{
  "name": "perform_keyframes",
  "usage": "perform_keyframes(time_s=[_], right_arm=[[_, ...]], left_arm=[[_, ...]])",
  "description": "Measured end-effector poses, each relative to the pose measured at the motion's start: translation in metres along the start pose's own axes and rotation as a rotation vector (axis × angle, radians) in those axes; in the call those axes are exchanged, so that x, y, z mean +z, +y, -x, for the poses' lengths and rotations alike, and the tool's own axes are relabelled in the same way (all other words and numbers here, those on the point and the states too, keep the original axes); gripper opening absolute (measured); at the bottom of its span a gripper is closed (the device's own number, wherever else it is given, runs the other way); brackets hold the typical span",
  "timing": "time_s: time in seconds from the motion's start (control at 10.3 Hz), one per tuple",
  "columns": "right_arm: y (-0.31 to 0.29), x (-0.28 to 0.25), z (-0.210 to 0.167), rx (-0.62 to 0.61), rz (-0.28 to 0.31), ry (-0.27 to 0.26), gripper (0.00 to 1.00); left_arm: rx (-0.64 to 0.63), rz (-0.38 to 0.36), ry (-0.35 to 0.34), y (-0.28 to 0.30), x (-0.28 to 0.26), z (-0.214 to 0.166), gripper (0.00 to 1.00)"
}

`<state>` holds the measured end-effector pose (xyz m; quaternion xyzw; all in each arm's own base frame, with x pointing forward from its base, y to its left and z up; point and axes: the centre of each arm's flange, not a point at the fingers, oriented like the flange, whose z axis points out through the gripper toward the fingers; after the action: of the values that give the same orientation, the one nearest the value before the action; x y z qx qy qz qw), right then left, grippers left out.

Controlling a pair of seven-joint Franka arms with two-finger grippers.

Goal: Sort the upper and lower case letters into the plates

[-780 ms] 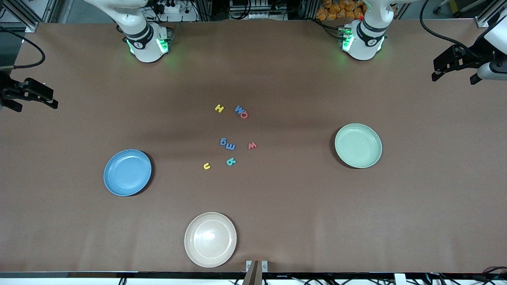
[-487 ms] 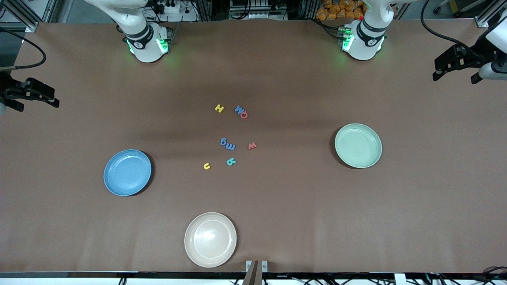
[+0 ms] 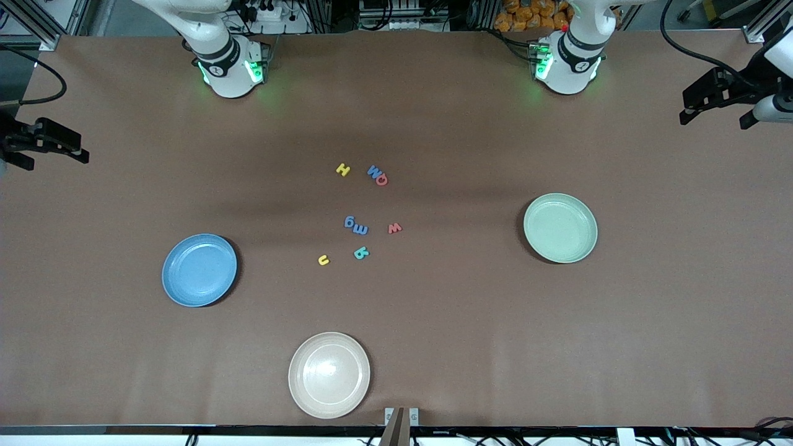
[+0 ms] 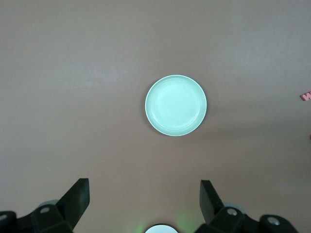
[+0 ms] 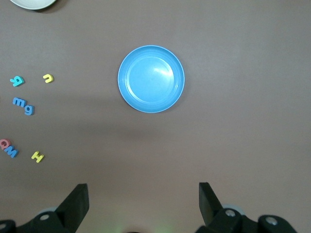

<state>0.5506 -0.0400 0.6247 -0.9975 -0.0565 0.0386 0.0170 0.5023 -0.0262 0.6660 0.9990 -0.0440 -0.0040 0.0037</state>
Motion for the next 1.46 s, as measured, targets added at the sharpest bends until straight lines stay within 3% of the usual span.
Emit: perform_keyframes(time_s=[0.29,0.58,0.88,1.46], right_arm=[[0.005,0.002,0.004,-0.006,-0.006,-0.026,1.0],[0.006,0.008,0.006,-0.004,-0.011,-0.051,1.0],[0.013,0.01,0.007,0.006,-0.014,-0.055,1.0],[0.014,0.015,0.007,-0.029,-0.012,-0.067,1.0]], left_arm=[[0.014,0.002,-0.031,0.006,0.014,-0.008,1.0],[0.072,0.0,-0.119,0.067,0.059,-0.029,1.0],[-0.103,-0.014,-0.172,0.18,0.111,-0.04,1.0],[-0.432,-0.028,-0.251,0.329,0.205,-0.027,1.0]])
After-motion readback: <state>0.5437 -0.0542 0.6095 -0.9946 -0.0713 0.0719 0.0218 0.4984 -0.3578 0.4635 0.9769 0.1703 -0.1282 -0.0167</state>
